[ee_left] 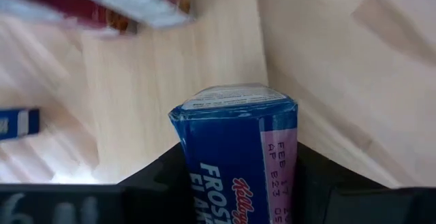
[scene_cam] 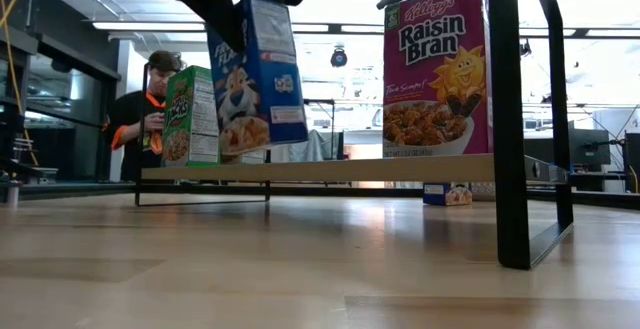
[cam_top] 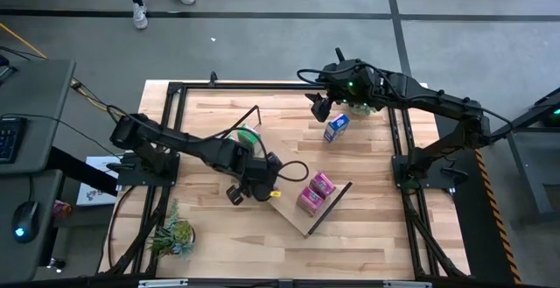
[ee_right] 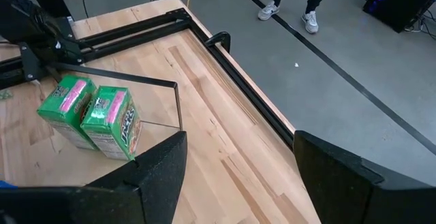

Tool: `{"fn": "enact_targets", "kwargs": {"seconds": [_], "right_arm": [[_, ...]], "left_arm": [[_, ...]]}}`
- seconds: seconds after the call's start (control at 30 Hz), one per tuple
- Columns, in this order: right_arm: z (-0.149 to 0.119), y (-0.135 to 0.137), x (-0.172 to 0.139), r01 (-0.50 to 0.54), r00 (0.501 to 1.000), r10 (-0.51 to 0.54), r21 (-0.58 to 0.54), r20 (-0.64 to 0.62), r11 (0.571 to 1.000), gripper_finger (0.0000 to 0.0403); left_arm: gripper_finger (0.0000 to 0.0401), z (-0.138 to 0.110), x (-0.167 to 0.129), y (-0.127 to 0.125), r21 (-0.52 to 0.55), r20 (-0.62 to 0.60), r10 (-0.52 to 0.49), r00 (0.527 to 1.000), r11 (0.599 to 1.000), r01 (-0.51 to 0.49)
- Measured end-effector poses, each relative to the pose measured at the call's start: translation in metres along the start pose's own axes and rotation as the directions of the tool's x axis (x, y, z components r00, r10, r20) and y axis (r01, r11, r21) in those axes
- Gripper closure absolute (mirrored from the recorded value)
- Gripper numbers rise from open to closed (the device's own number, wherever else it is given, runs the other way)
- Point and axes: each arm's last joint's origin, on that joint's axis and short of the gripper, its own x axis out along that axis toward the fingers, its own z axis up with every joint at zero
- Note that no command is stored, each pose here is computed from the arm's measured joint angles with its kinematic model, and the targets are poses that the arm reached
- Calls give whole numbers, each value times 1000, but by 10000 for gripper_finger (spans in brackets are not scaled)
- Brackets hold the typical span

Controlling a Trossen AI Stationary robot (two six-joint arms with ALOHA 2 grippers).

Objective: Stack cereal on shelf
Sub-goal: Put the left blue cereal box on the shelf

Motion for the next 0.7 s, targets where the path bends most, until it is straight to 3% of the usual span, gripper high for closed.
{"fn": "enact_targets", "kwargs": {"seconds": [0.23,0.7], "right_arm": [[0,0,0,0,1000,0,3,0,1000,141],[0,0,0,0,1000,0,4,0,1000,141]], "left_arm": [[221,1,0,0,71,11,-2,1000,997,1],[154,-3,0,6,27,1,13,1000,1000,-13]]}}
